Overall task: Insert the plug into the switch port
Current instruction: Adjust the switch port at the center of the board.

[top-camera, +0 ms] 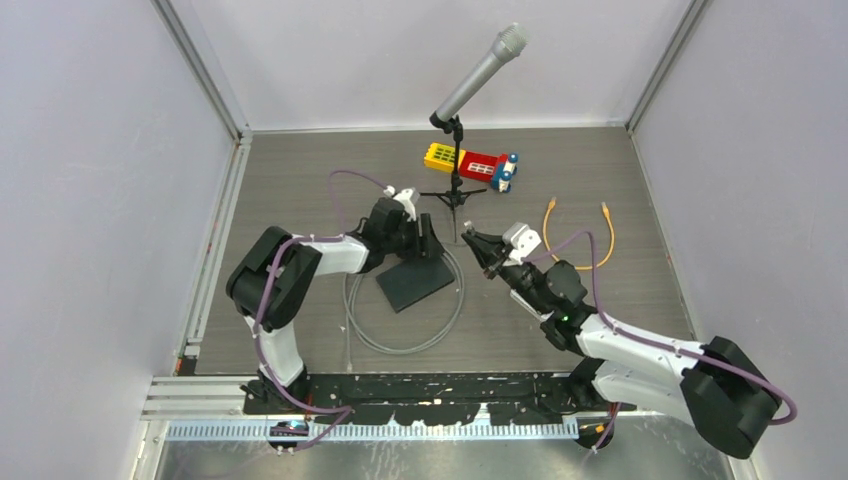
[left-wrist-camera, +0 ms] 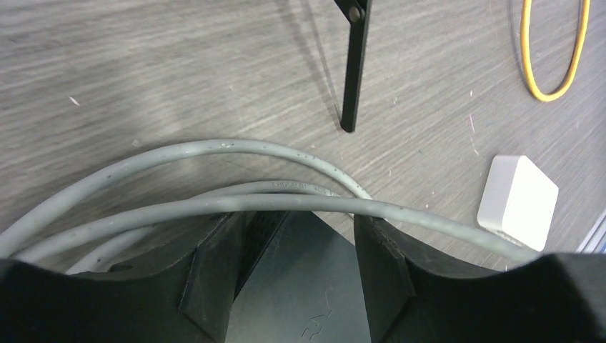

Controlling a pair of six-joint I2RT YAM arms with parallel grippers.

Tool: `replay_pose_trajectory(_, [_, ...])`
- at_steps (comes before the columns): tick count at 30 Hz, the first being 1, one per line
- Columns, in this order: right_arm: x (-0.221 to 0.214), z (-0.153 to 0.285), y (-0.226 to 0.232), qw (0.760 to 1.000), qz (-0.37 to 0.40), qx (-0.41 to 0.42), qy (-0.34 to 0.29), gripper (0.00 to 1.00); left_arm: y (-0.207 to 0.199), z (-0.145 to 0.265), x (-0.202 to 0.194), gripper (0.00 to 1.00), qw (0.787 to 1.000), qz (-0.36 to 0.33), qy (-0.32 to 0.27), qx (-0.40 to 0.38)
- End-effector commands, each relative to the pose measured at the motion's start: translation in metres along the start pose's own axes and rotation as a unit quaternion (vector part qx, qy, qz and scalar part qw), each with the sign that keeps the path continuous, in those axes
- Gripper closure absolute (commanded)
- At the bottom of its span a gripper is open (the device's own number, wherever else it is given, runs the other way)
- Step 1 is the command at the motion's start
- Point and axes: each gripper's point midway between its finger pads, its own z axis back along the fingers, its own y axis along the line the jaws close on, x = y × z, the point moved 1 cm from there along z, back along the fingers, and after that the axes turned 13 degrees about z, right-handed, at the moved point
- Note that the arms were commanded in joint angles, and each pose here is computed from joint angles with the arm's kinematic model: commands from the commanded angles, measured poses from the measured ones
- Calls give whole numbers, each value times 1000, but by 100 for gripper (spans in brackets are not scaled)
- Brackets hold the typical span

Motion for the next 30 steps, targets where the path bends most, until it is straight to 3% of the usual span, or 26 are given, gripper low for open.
replay_pose_trajectory(1, [0, 14, 0, 999, -22, -22, 15, 100, 31, 13, -59, 41, 993, -11, 94, 66])
replay_pose_trajectory(17, [-12, 45, -6, 995, -43, -52, 74, 99, 33, 36, -52, 41, 987, -41, 93, 123])
replay_pose_trajectory(23, [-34, 49, -22, 979, -93, -127, 129, 99, 12, 35, -37, 41, 988, -60, 94, 105])
replay_pose_trajectory(30, [-41, 47, -24, 977, -71, -129, 152, 99, -3, 33, -22, 40, 987, -79, 92, 104])
